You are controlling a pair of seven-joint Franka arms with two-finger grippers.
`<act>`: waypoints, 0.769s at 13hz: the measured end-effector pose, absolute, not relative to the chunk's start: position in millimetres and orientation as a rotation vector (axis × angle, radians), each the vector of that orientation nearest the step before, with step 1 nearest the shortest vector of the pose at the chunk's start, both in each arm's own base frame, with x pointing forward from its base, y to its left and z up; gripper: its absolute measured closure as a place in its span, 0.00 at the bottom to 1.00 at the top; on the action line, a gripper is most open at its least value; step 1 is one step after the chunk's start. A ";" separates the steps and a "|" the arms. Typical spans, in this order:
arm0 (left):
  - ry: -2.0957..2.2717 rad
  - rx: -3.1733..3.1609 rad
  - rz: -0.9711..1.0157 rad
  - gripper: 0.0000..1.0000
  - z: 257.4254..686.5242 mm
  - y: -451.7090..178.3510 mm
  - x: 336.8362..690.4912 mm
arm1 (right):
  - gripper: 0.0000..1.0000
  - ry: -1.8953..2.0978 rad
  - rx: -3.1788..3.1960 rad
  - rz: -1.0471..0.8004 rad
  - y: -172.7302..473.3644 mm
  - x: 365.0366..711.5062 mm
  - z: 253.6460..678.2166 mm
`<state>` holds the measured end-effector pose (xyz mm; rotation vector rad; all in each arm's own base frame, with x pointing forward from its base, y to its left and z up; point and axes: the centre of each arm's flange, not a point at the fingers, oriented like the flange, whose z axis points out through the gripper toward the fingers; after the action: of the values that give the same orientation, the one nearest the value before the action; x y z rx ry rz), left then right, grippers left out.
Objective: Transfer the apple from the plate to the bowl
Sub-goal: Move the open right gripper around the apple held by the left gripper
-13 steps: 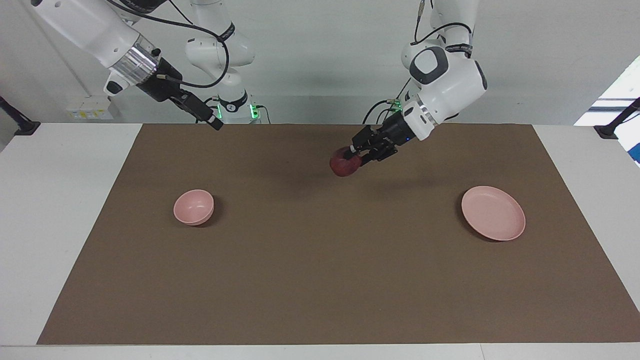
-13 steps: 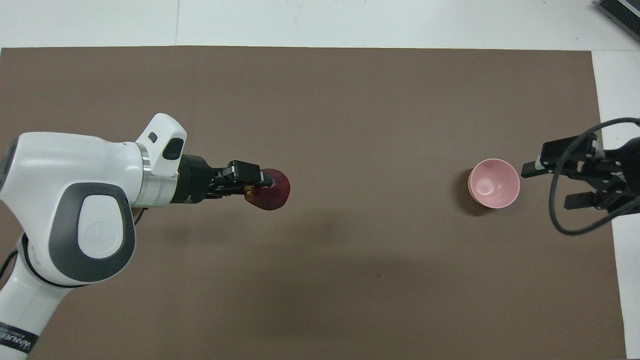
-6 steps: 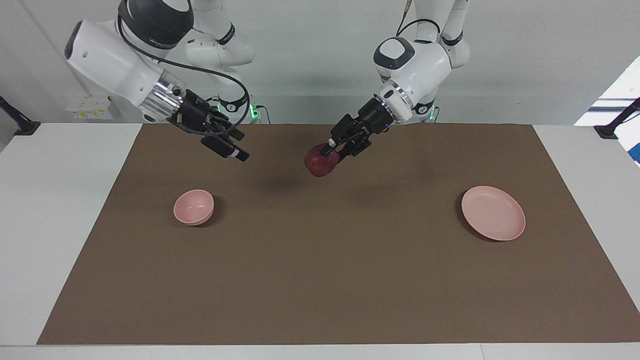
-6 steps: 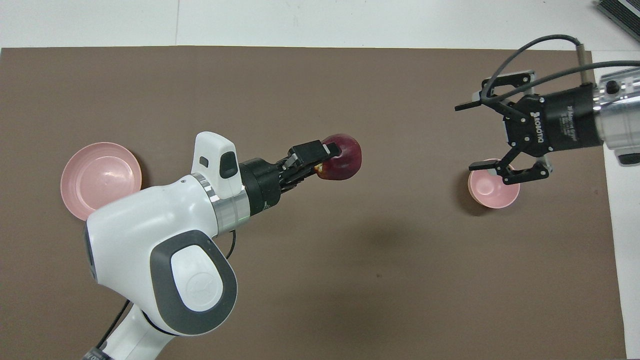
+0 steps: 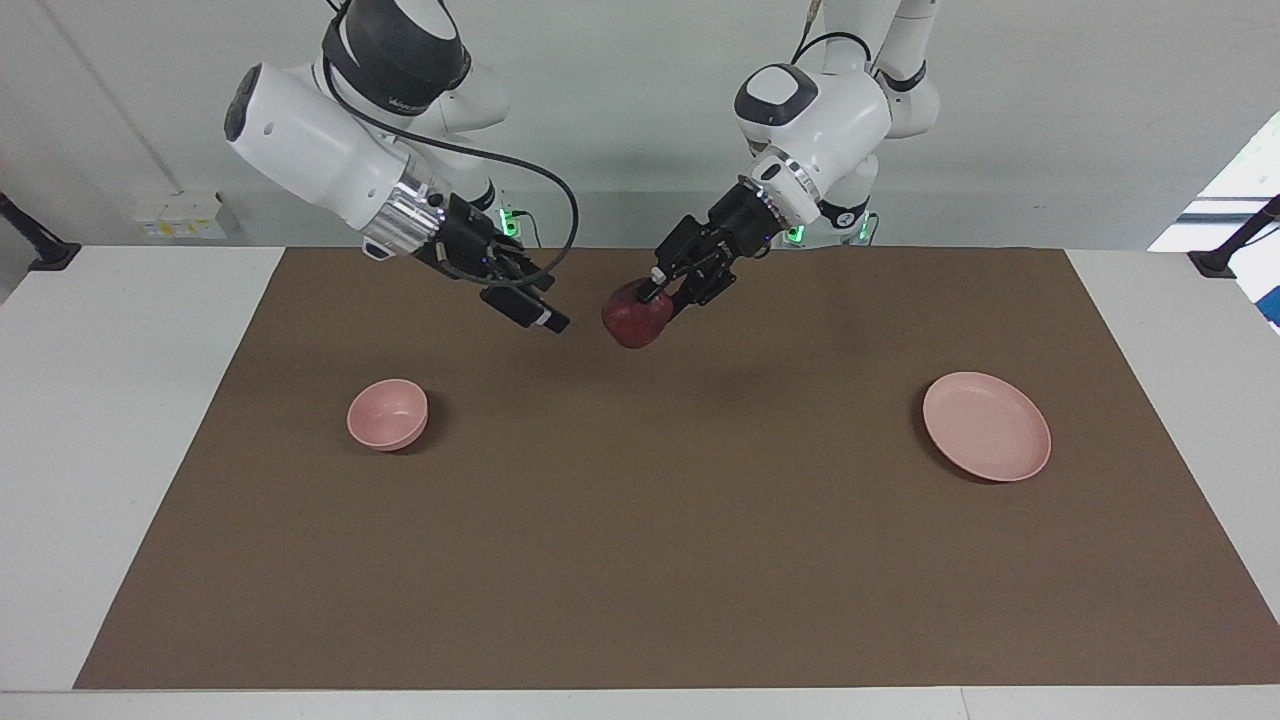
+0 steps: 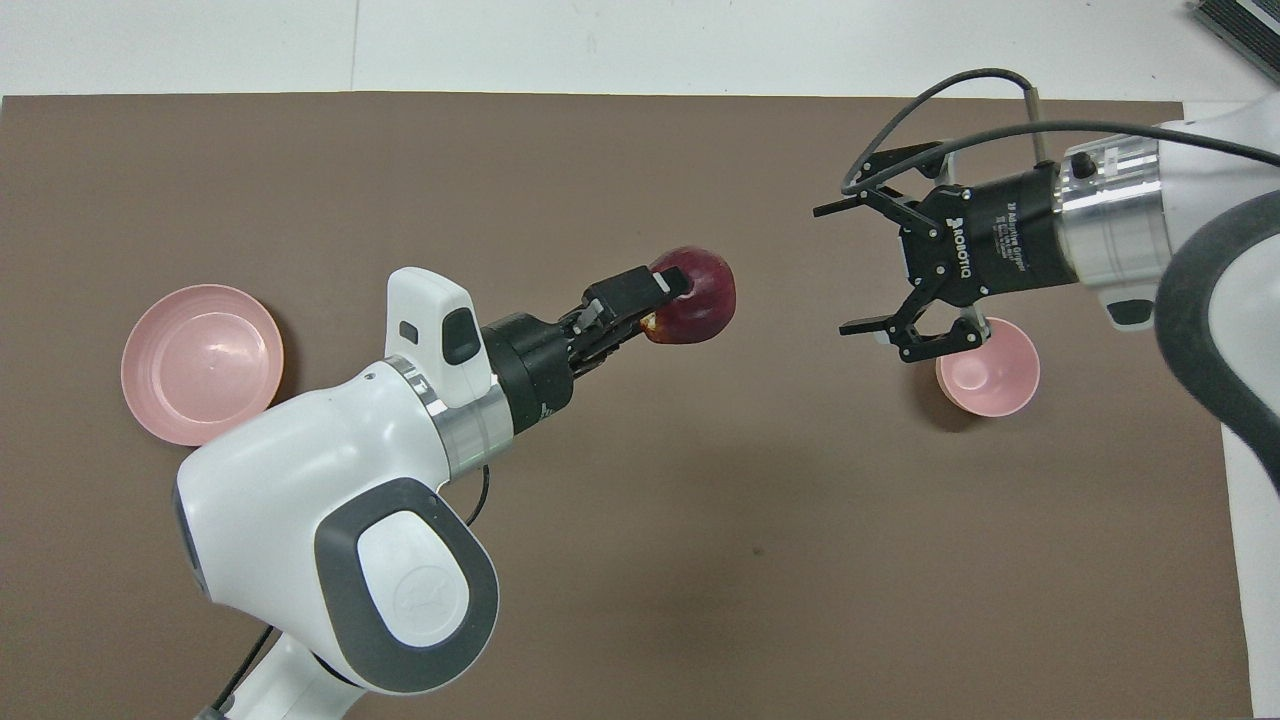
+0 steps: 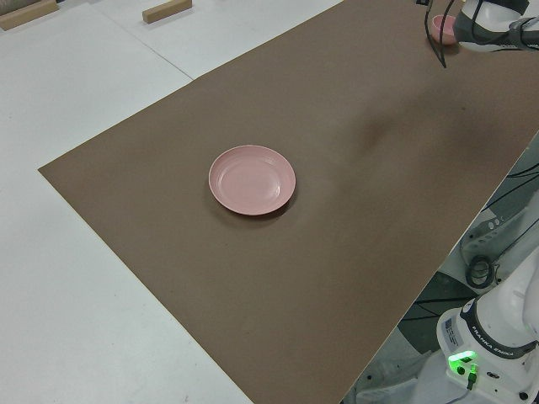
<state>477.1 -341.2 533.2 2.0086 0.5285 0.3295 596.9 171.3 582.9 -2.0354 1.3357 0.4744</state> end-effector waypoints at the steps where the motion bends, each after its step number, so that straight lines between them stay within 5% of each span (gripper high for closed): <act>1: 0.529 2.009 0.330 0.35 533.2 -341.1 477.1 | 0.00 1.310 -2.054 0.476 182.0 594.6 581.3; 10: 0.529 2.008 0.331 0.35 533.1 -341.0 477.2 | 0.00 1.221 -2.121 0.464 207.4 593.3 554.8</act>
<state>477.2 -341.0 533.1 2.0084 0.5294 0.3306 593.3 207.4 554.8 -2.1214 1.2210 0.4635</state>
